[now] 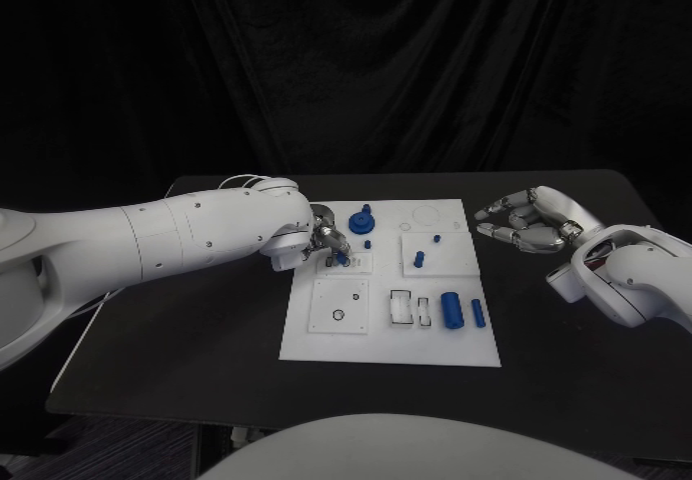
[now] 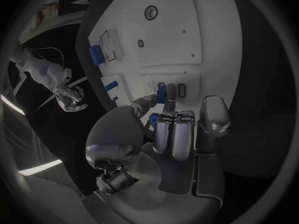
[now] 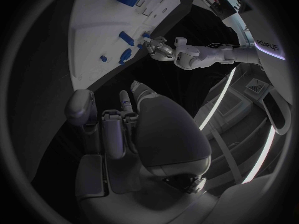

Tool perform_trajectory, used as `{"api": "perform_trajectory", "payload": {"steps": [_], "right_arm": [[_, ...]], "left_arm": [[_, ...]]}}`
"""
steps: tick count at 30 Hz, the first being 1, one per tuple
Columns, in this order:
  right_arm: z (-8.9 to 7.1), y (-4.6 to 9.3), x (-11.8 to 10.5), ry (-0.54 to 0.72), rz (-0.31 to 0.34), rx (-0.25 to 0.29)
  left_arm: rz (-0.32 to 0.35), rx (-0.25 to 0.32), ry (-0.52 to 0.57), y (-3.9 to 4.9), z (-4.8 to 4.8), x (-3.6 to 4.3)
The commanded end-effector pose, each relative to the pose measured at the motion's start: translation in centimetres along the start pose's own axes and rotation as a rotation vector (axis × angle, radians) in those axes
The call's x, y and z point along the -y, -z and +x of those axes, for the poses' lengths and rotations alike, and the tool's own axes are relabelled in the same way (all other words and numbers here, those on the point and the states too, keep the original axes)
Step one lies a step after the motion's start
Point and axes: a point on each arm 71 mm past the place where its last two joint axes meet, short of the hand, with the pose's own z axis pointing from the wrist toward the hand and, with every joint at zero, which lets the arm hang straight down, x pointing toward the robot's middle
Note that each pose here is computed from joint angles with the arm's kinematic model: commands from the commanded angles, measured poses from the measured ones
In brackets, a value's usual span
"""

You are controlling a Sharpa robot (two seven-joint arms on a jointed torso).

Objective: Assemble the parts on the task board

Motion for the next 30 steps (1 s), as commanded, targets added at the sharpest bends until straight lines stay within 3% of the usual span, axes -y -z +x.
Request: {"api": "perform_trajectory", "payload": {"steps": [1, 30], "right_arm": [[0.06, 0.08, 0.24, -0.004, 0.021, -0.005], [0.06, 0.19, 0.33, -0.006, 0.027, -0.010]], "left_arm": [[0.000, -0.028, 0.042, -0.09, 0.58, -0.08], [0.040, 0.015, 0.089, -0.39, 1.04, -0.42]]}}
